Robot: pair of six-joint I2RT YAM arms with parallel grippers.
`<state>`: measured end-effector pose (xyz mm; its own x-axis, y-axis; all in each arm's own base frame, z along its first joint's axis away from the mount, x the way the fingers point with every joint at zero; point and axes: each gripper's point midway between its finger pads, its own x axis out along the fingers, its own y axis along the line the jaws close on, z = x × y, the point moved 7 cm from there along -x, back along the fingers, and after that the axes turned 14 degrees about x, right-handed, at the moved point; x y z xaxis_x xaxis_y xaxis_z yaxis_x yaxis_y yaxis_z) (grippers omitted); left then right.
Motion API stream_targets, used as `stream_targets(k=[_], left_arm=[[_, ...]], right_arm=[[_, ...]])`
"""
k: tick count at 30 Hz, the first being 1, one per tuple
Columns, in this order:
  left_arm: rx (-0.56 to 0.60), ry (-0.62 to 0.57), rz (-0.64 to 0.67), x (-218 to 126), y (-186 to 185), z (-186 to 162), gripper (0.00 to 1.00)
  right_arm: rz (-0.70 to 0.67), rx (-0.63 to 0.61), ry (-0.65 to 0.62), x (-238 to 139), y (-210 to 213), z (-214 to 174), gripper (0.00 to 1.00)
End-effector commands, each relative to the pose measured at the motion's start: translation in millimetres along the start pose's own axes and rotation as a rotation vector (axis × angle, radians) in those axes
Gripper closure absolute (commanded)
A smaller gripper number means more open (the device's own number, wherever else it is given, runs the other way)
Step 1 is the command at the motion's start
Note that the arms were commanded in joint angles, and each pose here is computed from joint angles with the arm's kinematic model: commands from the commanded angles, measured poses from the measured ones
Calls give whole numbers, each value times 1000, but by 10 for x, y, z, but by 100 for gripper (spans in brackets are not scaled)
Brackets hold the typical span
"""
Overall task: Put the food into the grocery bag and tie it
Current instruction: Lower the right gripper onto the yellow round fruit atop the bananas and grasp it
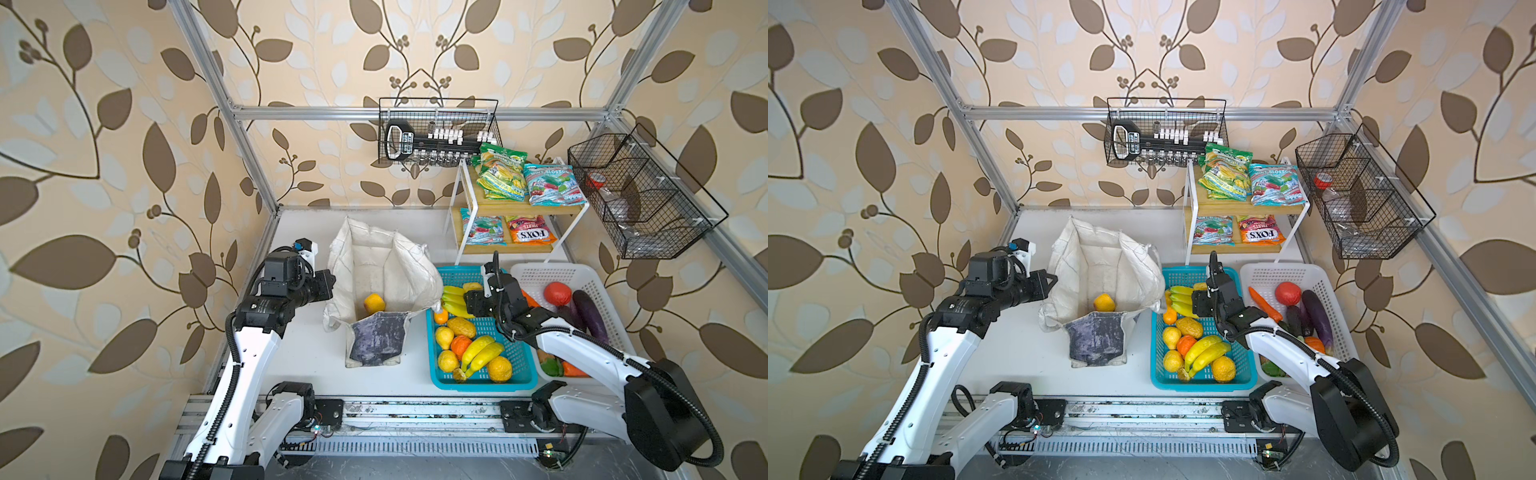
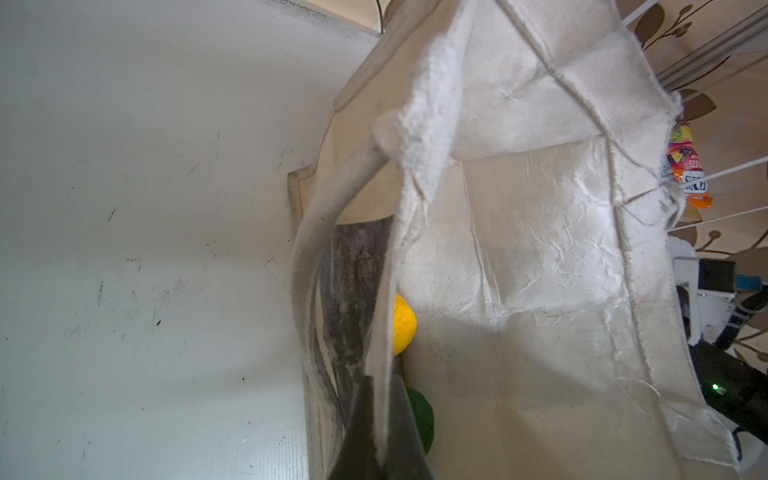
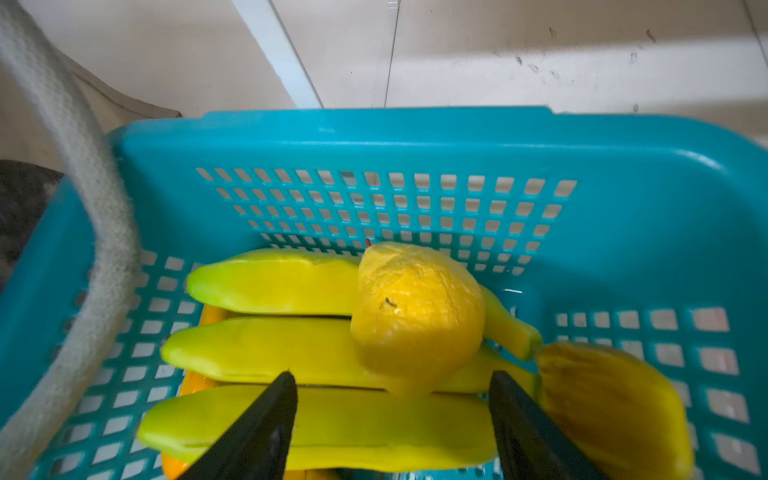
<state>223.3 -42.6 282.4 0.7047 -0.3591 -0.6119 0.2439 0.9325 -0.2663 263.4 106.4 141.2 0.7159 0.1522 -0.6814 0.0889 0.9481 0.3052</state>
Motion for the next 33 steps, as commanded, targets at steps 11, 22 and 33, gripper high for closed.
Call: stream_targets(k=[11, 22, 33], left_arm=[[44, -4, -18, -13, -34, 13, 100], [46, -2, -29, -14, -45, 11, 100], [53, -11, -33, -35, -59, 17, 100]], right_arm=[[41, 21, -65, 216, 138, 100, 28], [47, 36, -21, 363, 98, 63, 33], [96, 41, -55, 130, 137, 164, 41]])
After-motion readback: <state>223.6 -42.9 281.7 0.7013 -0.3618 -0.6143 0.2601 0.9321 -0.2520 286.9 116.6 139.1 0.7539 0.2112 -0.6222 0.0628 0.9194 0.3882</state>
